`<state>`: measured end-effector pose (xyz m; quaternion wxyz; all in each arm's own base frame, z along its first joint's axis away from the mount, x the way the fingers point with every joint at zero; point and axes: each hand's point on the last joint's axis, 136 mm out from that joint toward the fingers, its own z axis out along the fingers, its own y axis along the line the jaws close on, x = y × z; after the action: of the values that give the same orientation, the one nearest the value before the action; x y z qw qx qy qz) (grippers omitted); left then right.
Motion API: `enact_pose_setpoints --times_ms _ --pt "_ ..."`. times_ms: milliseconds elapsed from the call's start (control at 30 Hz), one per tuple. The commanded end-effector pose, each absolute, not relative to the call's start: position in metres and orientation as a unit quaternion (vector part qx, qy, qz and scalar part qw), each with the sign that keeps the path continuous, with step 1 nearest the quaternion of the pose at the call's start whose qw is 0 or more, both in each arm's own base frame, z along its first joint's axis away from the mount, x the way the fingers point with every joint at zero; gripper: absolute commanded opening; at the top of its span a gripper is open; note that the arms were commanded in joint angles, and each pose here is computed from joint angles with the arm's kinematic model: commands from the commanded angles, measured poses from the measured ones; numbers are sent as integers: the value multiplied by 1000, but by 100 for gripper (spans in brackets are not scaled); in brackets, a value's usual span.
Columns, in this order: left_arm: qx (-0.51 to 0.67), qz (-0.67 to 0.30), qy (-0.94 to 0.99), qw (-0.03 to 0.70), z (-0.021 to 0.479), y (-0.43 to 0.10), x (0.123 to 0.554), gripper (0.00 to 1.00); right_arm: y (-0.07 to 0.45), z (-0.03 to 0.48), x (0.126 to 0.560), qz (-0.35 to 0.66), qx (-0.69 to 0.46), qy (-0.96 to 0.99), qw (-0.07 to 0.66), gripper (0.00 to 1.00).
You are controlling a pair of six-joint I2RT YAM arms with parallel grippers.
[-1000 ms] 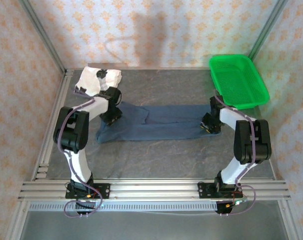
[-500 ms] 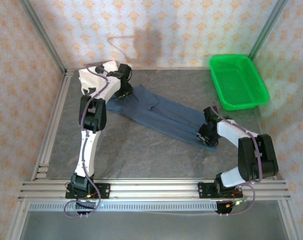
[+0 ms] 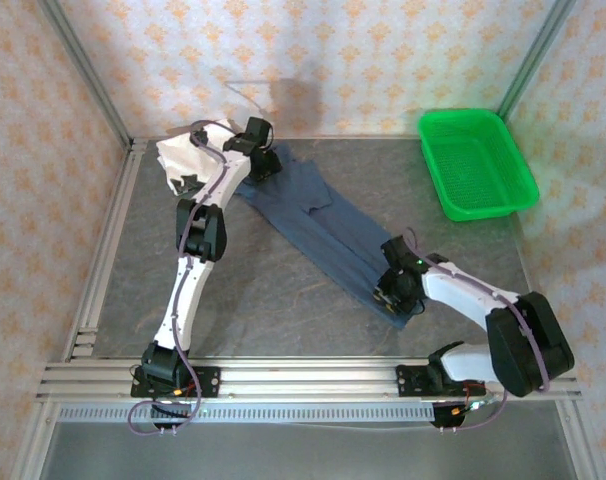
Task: Fold and stack the t-shirts
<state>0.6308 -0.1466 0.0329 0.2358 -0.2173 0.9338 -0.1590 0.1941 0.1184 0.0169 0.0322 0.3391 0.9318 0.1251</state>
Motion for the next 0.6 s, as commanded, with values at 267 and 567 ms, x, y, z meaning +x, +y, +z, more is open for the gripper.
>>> enact_pose_setpoints --times_ms 267,567 --pt "-174 -253 930 201 -14 -212 632 44 184 -2 153 122 354 927 19 33" --pt "-189 -303 902 241 -3 -231 656 44 281 19 159 162 329 929 50 34"
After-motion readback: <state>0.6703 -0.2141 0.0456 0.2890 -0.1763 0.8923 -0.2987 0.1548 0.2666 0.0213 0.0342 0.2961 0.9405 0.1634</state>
